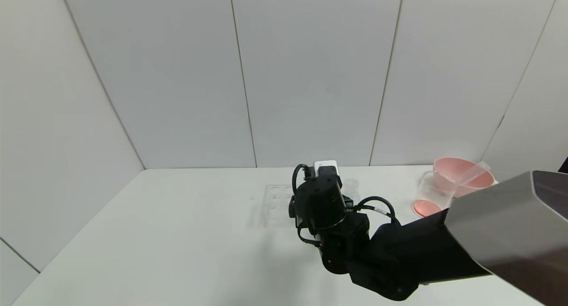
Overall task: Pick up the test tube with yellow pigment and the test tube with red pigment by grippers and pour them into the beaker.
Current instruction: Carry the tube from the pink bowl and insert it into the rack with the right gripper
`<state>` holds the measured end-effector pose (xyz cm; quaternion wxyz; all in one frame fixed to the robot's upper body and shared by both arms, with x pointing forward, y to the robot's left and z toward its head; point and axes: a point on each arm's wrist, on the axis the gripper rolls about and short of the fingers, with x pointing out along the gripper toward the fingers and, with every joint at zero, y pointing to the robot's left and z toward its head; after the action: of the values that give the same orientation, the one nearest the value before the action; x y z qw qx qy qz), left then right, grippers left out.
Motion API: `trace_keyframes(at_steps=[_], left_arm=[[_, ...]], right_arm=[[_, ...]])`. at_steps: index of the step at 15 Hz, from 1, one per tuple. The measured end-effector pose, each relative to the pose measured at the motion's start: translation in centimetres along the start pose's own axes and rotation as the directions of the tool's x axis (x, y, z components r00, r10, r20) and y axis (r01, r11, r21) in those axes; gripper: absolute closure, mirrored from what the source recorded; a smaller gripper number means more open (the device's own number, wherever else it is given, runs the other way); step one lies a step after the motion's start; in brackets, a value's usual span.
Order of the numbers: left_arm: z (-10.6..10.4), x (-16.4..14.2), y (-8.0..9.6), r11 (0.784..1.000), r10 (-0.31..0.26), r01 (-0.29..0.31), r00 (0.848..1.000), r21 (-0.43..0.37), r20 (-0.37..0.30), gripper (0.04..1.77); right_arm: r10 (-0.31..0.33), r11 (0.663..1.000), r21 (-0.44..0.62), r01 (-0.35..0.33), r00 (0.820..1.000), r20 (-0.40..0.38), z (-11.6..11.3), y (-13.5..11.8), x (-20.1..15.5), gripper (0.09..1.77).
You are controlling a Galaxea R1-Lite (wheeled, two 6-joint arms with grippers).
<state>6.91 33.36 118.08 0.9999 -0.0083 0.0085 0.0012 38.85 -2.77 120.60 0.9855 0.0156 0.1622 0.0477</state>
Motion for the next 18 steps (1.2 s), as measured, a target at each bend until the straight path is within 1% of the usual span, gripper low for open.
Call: trace_keyframes(at_steps=[3, 5, 9, 18], left_arm=[[0.0, 0.0, 0.0, 1.000, 0.000, 0.000, 1.000, 0.000, 0.000, 0.09], [0.0, 0.0, 0.0, 1.000, 0.000, 0.000, 1.000, 0.000, 0.000, 0.09], [0.0, 0.0, 0.0, 1.000, 0.000, 0.000, 1.000, 0.000, 0.000, 0.09], [0.0, 0.0, 0.0, 1.000, 0.000, 0.000, 1.000, 0.000, 0.000, 0.09]], right_arm=[[-0.024, 1.000, -0.003, 0.024, 1.000, 0.017, 0.2, 0.0, 2.4, 0.16], [-0.003, 1.000, -0.003, 0.003, 1.000, 0.013, 0.1, 0.0, 3.4, 0.16], [0.006, 1.000, 0.008, -0.006, 1.000, 0.021, 0.1, 0.2, 4.4, 0.15], [-0.005, 1.000, 0.015, 0.005, 0.999, 0.031, 0.4, 0.0, 5.5, 0.15]])
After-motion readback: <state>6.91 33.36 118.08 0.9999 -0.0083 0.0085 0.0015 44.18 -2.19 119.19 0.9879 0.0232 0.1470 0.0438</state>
